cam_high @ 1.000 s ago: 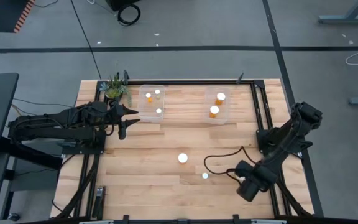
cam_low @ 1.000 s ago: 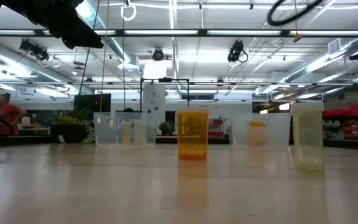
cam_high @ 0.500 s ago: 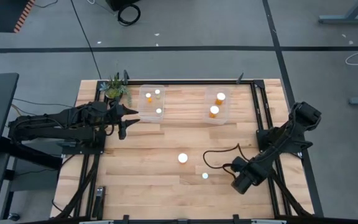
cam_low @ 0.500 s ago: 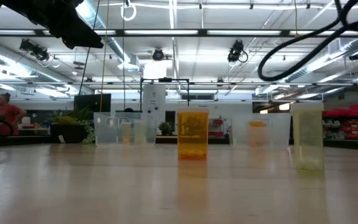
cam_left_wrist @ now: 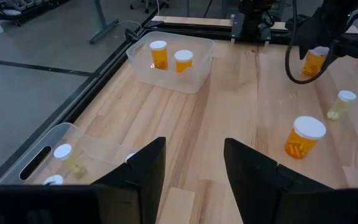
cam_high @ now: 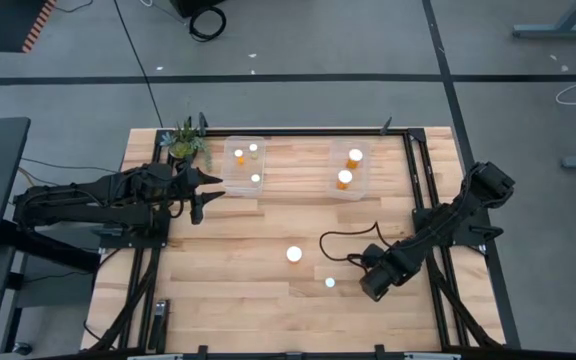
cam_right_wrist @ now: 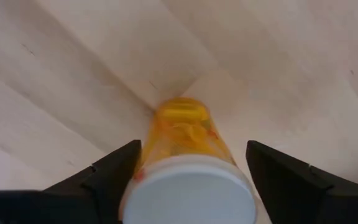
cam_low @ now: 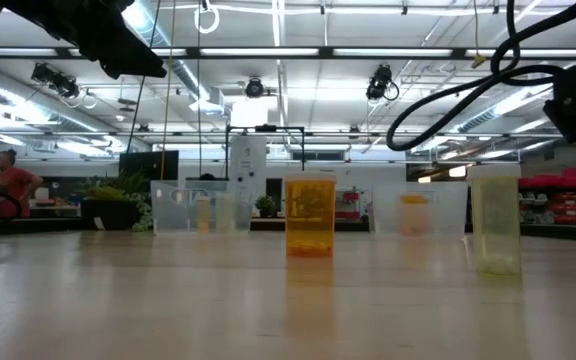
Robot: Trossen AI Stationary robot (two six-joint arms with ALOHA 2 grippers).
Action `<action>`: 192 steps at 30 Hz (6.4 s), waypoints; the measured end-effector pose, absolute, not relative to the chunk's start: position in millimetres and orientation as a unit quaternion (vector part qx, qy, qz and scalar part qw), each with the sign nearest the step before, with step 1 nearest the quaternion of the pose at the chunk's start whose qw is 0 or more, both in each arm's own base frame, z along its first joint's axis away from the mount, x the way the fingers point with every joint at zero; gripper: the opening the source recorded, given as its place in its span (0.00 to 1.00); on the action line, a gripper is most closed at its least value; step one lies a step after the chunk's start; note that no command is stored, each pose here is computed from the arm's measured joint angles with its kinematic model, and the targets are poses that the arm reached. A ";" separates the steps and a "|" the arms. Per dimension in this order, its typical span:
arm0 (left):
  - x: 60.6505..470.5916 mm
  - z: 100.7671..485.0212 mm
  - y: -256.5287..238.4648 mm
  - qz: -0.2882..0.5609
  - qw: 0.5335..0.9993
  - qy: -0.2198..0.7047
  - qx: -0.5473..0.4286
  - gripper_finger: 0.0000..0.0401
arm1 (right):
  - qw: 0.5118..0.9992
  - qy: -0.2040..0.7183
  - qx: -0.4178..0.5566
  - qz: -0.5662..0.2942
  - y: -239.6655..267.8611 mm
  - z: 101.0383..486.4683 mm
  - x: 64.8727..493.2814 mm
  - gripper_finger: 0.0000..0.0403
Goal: Pick and place medicine bottles into bin by pill shape (circle, oval)
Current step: Put the large orange pill bottle into the right transparent bin
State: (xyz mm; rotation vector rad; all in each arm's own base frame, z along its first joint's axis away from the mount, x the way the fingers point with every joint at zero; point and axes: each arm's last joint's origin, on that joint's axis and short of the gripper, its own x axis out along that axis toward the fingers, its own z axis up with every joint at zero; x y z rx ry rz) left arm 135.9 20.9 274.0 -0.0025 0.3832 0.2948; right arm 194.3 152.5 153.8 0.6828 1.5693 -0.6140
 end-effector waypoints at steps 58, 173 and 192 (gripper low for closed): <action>135.9 274.1 20.9 0.144 0.971 0.191 0.012 0.43 | 0.678 0.667 0.152 -0.269 -174.1 263.6 318.0 0.54; 135.3 272.7 20.9 0.144 0.970 0.198 0.009 0.43 | 0.728 0.685 -0.020 -0.007 97.0 166.8 442.8 0.62; 135.2 272.5 20.8 0.144 0.969 0.199 0.008 0.43 | 0.712 0.698 -0.050 -0.053 59.4 202.0 427.3 0.51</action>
